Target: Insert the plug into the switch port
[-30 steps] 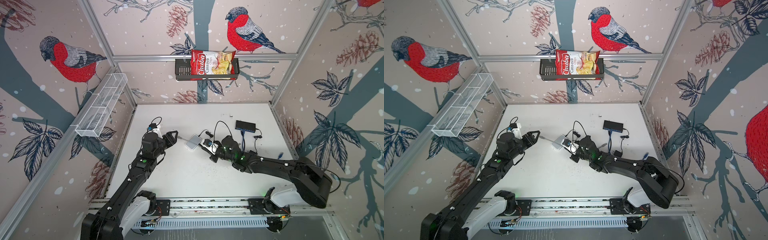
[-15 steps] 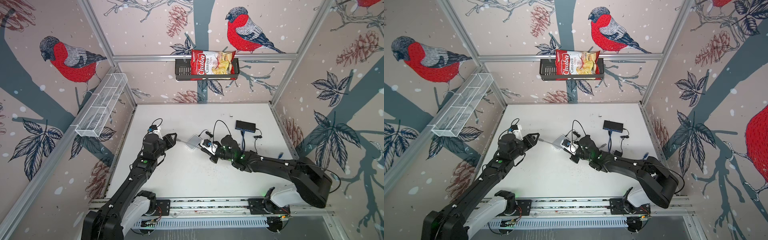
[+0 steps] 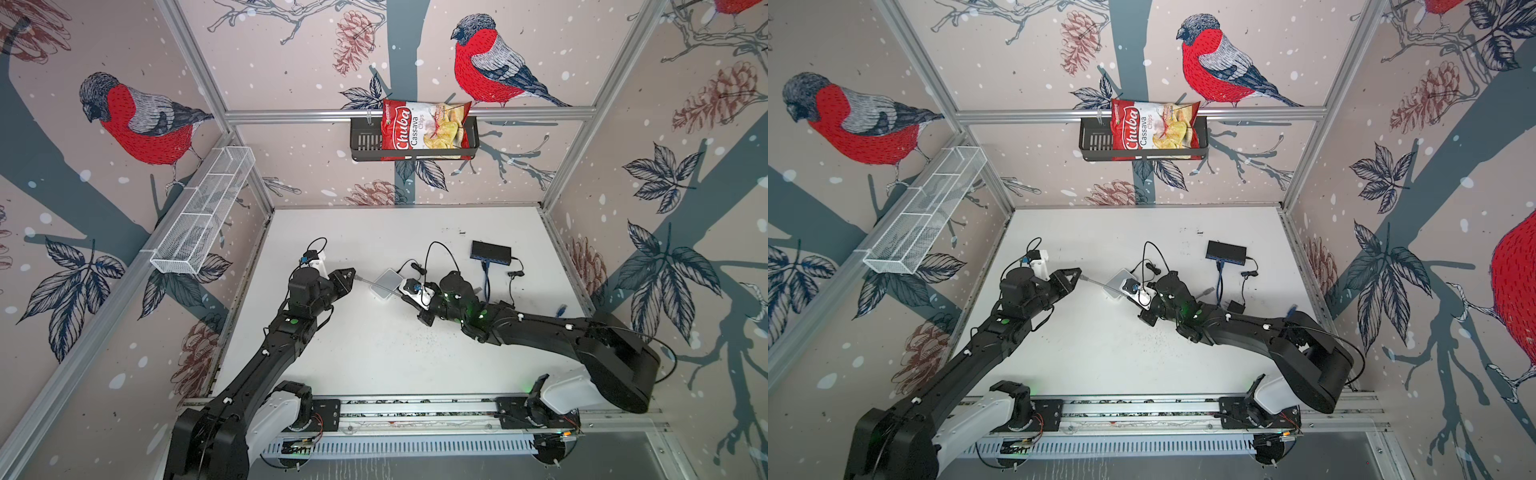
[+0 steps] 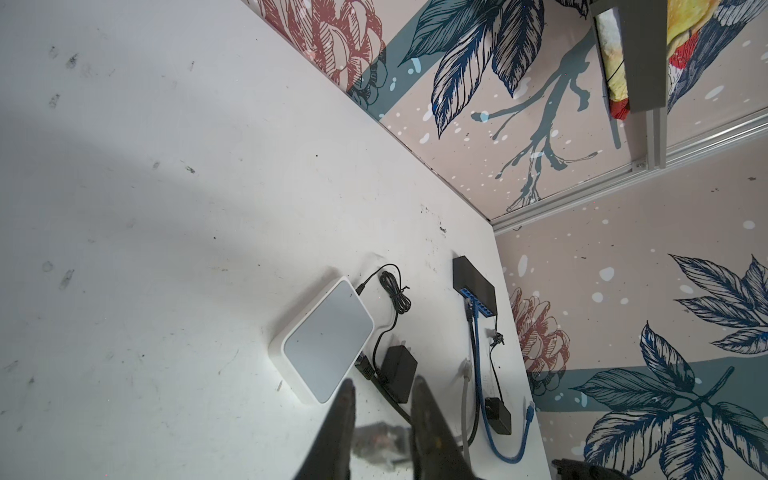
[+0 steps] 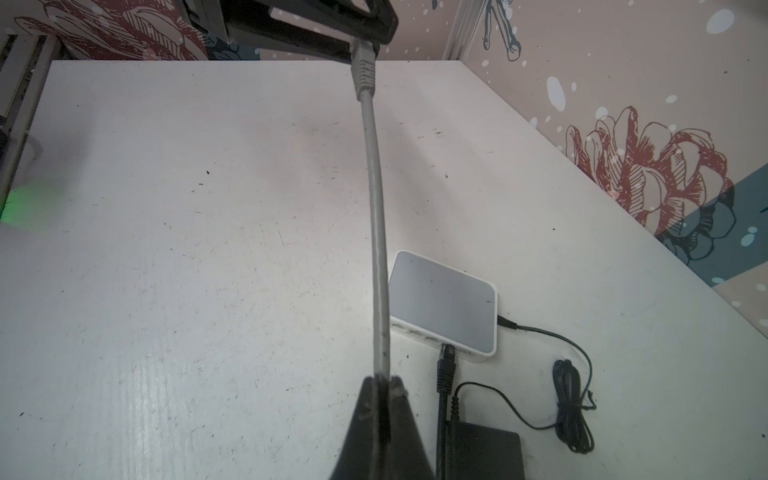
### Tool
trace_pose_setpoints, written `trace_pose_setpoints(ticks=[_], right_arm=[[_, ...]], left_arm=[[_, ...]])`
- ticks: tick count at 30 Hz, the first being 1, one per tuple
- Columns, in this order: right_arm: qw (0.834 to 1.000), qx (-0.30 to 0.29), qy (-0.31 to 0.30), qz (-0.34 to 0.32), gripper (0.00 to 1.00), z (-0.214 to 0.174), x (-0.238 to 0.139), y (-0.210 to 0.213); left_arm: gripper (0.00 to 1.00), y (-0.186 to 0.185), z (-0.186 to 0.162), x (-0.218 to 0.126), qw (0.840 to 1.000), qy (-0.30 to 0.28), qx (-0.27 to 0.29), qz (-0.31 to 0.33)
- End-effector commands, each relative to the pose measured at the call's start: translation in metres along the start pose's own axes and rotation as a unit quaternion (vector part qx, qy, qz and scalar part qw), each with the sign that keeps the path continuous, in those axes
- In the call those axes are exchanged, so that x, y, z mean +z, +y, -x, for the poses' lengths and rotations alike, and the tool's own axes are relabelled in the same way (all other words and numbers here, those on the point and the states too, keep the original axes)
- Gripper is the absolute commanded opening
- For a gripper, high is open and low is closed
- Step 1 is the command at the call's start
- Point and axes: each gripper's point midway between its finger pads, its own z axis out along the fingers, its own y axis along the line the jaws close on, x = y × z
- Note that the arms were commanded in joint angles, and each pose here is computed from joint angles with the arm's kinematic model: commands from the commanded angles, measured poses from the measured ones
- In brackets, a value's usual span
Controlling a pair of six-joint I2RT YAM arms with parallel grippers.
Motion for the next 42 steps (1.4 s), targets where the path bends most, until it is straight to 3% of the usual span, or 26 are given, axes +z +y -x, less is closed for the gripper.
trace_pose_setpoints(ticks=[1,11,16,22,29,42], right_arm=[[1.0,-0.004,-0.015,-0.012,0.06,0.009,0.002,-0.004],[1.0,-0.004,-0.008,-0.006,0.07,0.005,0.006,0.001],[1.0,0.006,0.005,0.021,0.18,0.004,0.011,0.005],[0.998,0.009,-0.01,0.057,0.27,0.016,0.013,0.011],[0.996,0.005,-0.043,0.077,0.3,0.038,0.019,0.005],[0.996,-0.028,-0.056,0.071,0.33,0.056,0.035,0.01]], left_arm=[[0.19,-0.007,0.003,0.0,1.0,-0.003,0.002,-0.019],[0.05,-0.01,0.003,-0.001,0.999,-0.006,0.024,-0.026],[0.03,-0.022,-0.003,-0.002,0.994,0.004,0.089,-0.067],[0.01,-0.036,-0.013,-0.004,0.975,0.009,0.191,-0.118],[0.01,-0.054,-0.022,-0.007,0.949,0.018,0.257,-0.179],[0.0,-0.068,-0.026,-0.01,0.941,0.031,0.257,-0.218]])
